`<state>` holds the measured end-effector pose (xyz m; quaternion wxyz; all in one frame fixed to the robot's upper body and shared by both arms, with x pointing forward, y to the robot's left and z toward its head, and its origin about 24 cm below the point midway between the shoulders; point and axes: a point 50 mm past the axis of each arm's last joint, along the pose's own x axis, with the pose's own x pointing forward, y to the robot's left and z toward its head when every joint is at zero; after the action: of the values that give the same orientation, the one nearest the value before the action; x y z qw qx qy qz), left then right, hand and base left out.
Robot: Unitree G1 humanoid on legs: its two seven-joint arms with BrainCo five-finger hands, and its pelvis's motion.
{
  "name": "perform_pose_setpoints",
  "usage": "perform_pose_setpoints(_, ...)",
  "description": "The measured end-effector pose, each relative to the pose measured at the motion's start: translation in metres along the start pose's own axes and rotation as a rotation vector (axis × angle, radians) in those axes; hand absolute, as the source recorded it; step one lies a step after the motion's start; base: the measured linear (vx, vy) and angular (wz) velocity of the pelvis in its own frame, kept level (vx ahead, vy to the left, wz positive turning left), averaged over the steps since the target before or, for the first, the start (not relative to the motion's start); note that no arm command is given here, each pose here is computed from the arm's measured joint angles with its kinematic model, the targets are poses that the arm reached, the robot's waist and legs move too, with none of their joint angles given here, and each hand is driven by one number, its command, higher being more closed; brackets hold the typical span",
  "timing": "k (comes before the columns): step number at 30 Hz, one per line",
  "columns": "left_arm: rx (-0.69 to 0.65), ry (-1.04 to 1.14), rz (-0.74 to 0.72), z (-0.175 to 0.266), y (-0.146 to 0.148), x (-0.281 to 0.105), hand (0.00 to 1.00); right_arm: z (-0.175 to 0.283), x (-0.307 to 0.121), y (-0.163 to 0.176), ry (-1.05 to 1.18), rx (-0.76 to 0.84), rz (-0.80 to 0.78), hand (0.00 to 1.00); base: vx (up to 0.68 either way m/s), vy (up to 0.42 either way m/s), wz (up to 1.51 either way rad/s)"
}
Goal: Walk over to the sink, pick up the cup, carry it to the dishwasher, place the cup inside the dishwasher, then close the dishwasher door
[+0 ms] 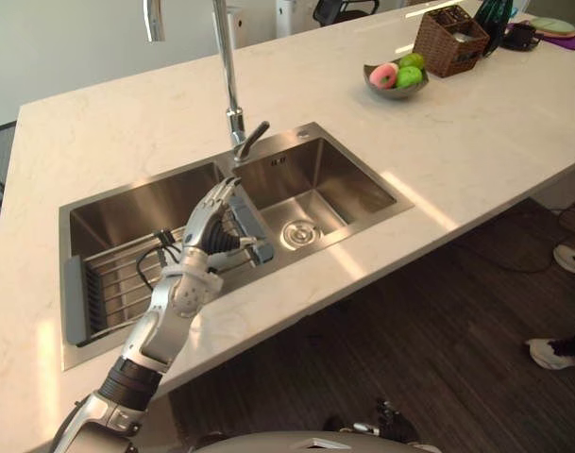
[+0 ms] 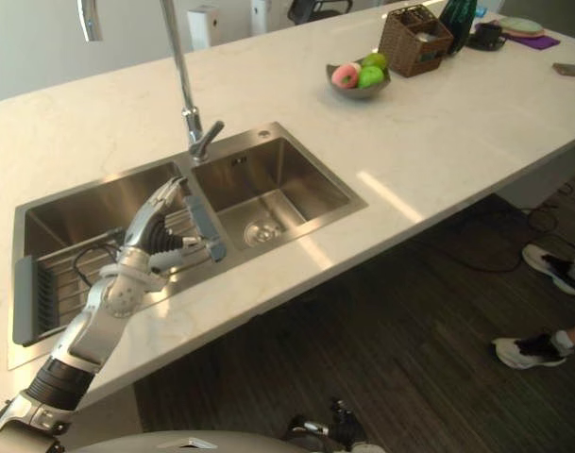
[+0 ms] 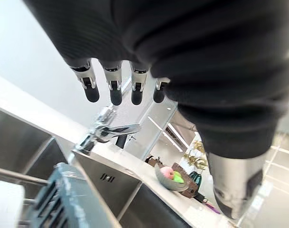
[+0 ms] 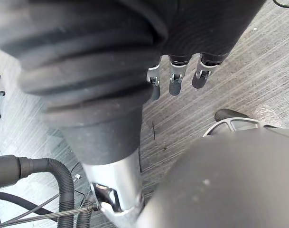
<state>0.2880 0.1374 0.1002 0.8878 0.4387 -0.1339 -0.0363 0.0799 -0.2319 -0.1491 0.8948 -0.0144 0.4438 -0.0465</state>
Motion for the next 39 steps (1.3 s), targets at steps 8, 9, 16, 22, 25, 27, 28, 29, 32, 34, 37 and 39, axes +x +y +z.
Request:
perform_pose_setpoints(8, 0.137, 0.037, -0.030, -0.008, 0.013, 0.012, 0.00, 0.002, 0.002, 0.004, 0.006, -0.010, 0.018, 0.00, -0.07, 0.105, 0.02)
perform_pose_setpoints(9, 0.159, 0.065, -0.054, -0.014, 0.012, 0.012, 0.00, 0.001, 0.002, 0.005, 0.012, -0.012, 0.022, 0.00, -0.07, 0.074, -0.05)
perform_pose_setpoints(16, 0.292, 0.252, -0.185, -0.060, 0.006, 0.005, 0.00, 0.004, 0.004, 0.006, 0.015, -0.013, 0.028, 0.00, -0.03, 0.039, -0.03)
perform_pose_setpoints(22, 0.313, 0.285, -0.234, -0.068, 0.004, 0.003, 0.00, 0.006, 0.005, 0.005, 0.027, -0.015, 0.030, 0.00, 0.04, 0.045, -0.02)
perform_pose_setpoints(25, 0.329, 0.300, -0.250, -0.071, 0.003, 0.002, 0.00, 0.011, 0.007, 0.005, 0.009, -0.018, 0.032, 0.00, 0.05, 0.054, -0.09)
perform_pose_setpoints(27, 0.331, 0.310, -0.259, -0.073, 0.002, 0.002, 0.00, 0.013, 0.007, 0.005, 0.003, -0.019, 0.034, 0.00, 0.01, 0.058, -0.05)
perform_pose_setpoints(28, 0.332, 0.314, -0.265, -0.074, 0.002, 0.002, 0.00, 0.013, 0.007, 0.005, 0.004, -0.019, 0.036, 0.00, 0.00, 0.049, 0.01)
perform_pose_setpoints(29, 0.334, 0.326, -0.273, -0.077, 0.002, 0.002, 0.00, 0.013, 0.007, 0.005, 0.004, -0.020, 0.045, 0.00, -0.02, 0.051, 0.02)
perform_pose_setpoints(32, 0.350, 0.341, -0.297, -0.080, 0.000, 0.001, 0.00, 0.013, 0.007, 0.005, 0.004, -0.021, 0.052, 0.00, -0.04, 0.062, 0.01)
perform_pose_setpoints(34, 0.357, 0.358, -0.318, -0.084, -0.002, -0.001, 0.00, 0.013, 0.007, 0.005, 0.010, -0.021, 0.052, 0.00, -0.07, 0.069, -0.02)
perform_pose_setpoints(37, 0.371, 0.376, -0.343, -0.086, -0.004, -0.002, 0.00, 0.015, 0.008, 0.005, 0.011, -0.021, 0.055, 0.00, -0.07, 0.041, -0.04)
perform_pose_setpoints(39, 0.371, 0.391, -0.366, -0.088, -0.006, -0.004, 0.00, 0.017, 0.009, 0.005, 0.007, -0.022, 0.055, 0.00, -0.05, 0.026, -0.06)
